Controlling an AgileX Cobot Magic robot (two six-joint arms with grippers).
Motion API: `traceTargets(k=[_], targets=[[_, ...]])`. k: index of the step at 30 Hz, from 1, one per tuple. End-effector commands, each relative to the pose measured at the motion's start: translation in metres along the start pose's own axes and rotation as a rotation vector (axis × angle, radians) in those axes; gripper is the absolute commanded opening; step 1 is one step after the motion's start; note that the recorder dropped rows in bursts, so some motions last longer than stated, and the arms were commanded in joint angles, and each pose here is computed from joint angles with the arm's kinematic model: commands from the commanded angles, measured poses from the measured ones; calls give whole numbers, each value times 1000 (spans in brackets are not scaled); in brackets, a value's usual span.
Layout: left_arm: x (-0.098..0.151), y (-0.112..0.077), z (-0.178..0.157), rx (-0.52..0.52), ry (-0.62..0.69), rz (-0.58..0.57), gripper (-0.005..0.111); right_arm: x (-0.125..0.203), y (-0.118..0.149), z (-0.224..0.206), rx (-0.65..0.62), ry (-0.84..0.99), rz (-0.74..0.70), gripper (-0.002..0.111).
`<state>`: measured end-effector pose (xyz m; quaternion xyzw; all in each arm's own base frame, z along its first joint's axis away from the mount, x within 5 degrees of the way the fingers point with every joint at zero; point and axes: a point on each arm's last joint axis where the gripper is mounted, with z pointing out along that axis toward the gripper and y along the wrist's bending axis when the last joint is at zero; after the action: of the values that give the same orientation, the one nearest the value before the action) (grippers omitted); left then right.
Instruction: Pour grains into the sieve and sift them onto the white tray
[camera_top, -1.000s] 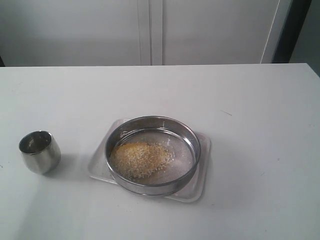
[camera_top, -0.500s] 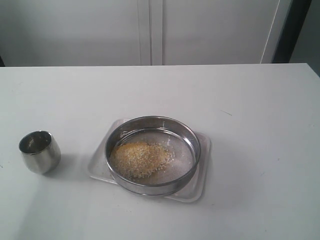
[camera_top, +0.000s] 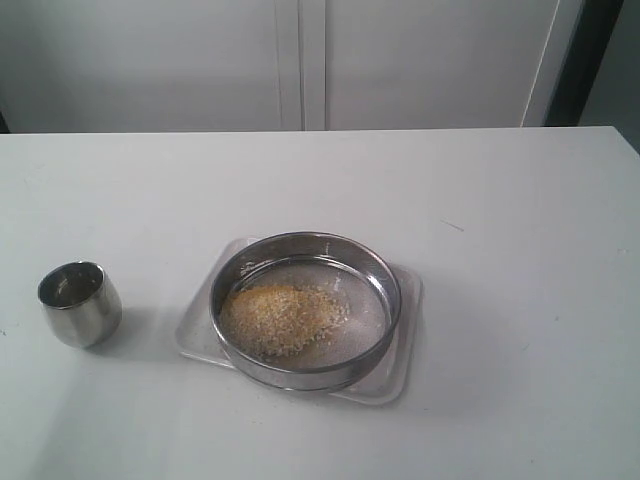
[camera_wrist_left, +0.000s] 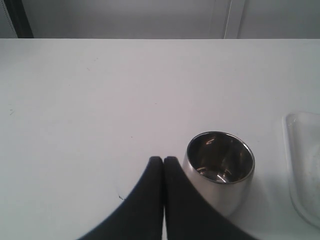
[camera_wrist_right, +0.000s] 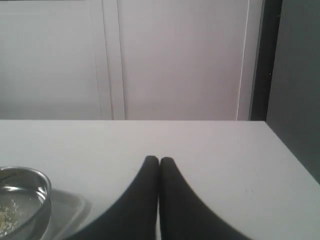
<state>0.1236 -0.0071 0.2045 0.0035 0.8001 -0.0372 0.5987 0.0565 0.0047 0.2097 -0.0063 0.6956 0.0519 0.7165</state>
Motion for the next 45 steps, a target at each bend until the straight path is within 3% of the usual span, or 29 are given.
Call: traceTargets(k=[1,45], targets=[[1,0,-1,0,-8,-3,0,-3,0,0,-2,-49,-19,0],[1,0,-1,0,-8,-3,0,-23,1,-3,-6,-162,-15,0]])
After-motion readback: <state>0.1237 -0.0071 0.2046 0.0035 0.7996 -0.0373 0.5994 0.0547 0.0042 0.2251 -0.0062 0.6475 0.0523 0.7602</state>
